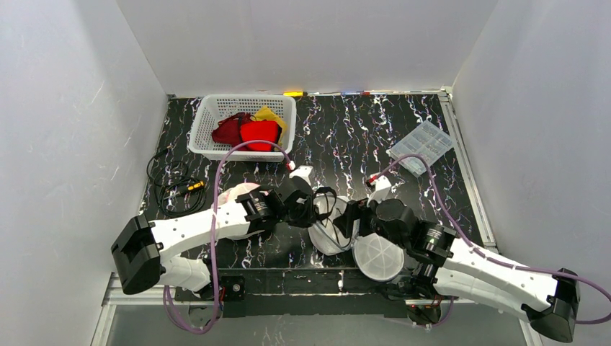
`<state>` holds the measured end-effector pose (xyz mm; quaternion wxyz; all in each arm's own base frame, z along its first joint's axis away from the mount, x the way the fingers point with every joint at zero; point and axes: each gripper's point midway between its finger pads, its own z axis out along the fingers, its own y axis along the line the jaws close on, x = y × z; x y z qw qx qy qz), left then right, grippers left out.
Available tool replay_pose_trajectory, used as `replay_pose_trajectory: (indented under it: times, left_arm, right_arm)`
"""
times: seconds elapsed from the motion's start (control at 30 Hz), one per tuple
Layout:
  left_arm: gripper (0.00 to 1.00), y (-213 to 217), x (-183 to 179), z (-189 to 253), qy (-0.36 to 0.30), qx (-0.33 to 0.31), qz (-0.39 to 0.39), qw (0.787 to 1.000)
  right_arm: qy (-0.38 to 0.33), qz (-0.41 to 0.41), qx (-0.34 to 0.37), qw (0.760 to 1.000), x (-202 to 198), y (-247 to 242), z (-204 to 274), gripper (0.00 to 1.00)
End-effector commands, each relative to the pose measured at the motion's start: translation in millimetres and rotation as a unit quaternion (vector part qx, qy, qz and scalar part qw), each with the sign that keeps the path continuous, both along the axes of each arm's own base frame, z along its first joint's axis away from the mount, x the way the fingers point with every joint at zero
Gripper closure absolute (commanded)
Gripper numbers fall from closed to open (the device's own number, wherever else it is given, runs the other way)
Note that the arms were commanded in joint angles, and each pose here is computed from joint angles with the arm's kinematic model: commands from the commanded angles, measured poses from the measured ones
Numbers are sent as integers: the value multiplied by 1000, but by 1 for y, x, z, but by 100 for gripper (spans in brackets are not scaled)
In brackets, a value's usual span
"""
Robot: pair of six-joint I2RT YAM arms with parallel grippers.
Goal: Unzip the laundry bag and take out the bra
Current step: Pick up the bra from the laundry bag.
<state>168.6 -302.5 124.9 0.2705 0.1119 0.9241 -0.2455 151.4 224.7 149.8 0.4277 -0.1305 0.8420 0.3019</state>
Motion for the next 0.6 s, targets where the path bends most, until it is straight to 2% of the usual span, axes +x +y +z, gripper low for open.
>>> replay_pose_trajectory:
  times: [0.0,0.07,0.33,0.57]
  left_arm:
    - [93,13,-4,-10,-3,18,5,1000]
    - [100,14,-7,-10,-3,12,-2,1000]
    - [100,18,-21,-9,-5,-16,-35,999]
    - [100,20,-26,-11,-7,-25,-47,999]
  right_arm:
    - [0,46,14,999,-6,20,5,12]
    - [2,62,18,998,-8,26,4,12]
    - [2,82,12,997,-5,45,3,16]
    - [5,112,8,994,-7,68,2,14]
